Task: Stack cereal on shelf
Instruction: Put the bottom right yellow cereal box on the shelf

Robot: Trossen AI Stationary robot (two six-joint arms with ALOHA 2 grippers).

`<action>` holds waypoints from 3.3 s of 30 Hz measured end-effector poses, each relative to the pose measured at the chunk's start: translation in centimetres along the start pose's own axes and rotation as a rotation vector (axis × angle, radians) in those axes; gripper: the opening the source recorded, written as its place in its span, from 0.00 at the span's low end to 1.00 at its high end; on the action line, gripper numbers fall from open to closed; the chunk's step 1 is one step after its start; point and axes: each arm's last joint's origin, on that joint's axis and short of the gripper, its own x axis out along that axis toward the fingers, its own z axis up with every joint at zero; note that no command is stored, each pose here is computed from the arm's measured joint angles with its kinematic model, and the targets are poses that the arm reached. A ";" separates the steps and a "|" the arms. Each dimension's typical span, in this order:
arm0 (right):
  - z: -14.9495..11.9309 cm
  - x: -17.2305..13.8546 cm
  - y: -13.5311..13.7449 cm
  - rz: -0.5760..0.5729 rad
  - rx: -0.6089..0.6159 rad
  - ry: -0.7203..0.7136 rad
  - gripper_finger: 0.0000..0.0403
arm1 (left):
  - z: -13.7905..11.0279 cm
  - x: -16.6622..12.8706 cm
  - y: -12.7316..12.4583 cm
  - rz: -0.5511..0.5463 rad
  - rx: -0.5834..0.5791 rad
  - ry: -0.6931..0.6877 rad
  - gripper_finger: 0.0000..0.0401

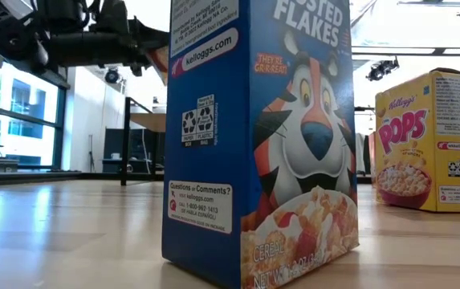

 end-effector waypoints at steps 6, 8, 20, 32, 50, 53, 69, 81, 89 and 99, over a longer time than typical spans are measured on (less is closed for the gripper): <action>1.0 0.0 0.0 -0.002 -0.065 -0.098 0.72 | 0.5 0.1 -1.1 -0.051 0.023 -0.057 0.42; 1.3 -0.1 0.0 -0.004 -0.088 -0.134 0.72 | 0.7 0.1 -1.4 -0.067 0.028 -0.075 0.42; 2.8 1.6 -1.2 -0.054 -0.153 -0.247 0.72 | 1.1 0.1 -2.4 -0.110 0.055 -0.124 0.42; 3.0 5.5 -2.8 -0.017 -0.124 -0.196 0.72 | 1.1 0.1 -2.6 -0.116 0.071 -0.125 0.42; 2.9 7.4 -3.2 -0.001 -0.122 -0.162 0.65 | 1.2 0.1 -2.6 -0.121 0.095 -0.135 0.42; 2.9 7.4 -3.2 0.002 -0.122 -0.163 0.59 | 1.2 0.1 -2.6 -0.120 0.098 -0.134 0.42; 3.0 7.3 -3.0 0.036 -0.118 -0.180 0.39 | 1.2 0.1 -2.7 -0.162 0.098 -0.138 0.42; 3.0 7.3 -2.9 0.048 -0.094 -0.182 0.36 | 1.2 0.1 -2.7 -0.160 0.030 -0.132 0.43; 3.1 7.3 -2.9 0.048 -0.097 -0.185 0.36 | 1.2 0.1 -2.7 -0.172 0.047 -0.127 0.57; 2.8 7.3 -2.9 0.048 -0.095 -0.156 0.36 | 1.1 0.1 -2.2 -0.150 -0.023 -0.108 0.75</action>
